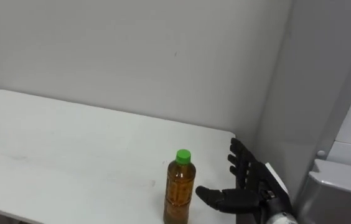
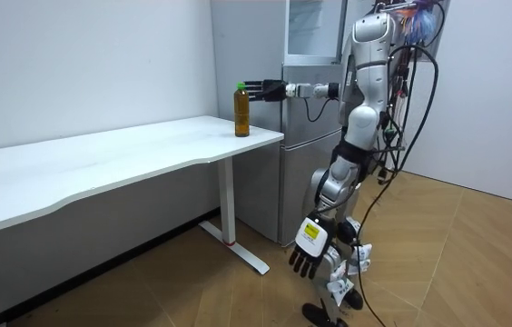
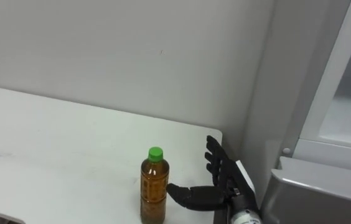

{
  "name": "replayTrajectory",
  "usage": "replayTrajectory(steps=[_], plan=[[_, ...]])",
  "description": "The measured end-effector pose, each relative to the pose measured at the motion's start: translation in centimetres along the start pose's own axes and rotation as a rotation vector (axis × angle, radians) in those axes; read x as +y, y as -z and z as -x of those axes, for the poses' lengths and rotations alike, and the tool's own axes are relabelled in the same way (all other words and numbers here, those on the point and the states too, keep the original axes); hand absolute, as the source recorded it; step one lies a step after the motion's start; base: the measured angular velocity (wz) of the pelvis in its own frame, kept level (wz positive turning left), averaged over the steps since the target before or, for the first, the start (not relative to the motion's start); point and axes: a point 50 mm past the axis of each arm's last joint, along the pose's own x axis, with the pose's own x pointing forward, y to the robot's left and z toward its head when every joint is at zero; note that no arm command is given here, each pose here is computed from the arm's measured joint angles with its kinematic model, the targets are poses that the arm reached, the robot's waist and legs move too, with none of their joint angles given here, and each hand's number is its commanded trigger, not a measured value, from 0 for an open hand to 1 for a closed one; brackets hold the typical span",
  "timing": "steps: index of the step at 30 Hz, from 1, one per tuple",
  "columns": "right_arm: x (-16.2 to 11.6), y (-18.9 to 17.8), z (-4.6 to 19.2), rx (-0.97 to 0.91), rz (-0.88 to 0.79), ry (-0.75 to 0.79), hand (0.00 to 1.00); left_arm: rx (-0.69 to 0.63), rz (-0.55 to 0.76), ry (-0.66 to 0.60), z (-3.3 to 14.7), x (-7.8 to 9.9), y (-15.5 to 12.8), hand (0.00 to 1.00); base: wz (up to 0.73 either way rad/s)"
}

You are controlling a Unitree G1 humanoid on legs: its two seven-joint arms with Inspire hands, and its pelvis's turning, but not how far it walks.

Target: Put the bottle in the upper fridge

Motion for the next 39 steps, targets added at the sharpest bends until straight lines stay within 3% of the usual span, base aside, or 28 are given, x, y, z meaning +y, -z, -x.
replayTrajectory(steps=[12,24,39], plan=[[-0.7,3.3,0.1,0.147,0.031,0.068,0.0,0.021,0.002,-0.002,-0.1,0.1,-0.2,0.0,0.05],[-0.6,4.2,0.3,0.184,0.077,0.091,0.0,0.072,0.007,0.04,0.3,-0.9,1.4,0.0,0.04],[-0.5,5.2,0.5,0.231,0.023,0.081,0.0,0.045,0.029,0.019,0.3,-0.7,1.0,0.0,0.16]])
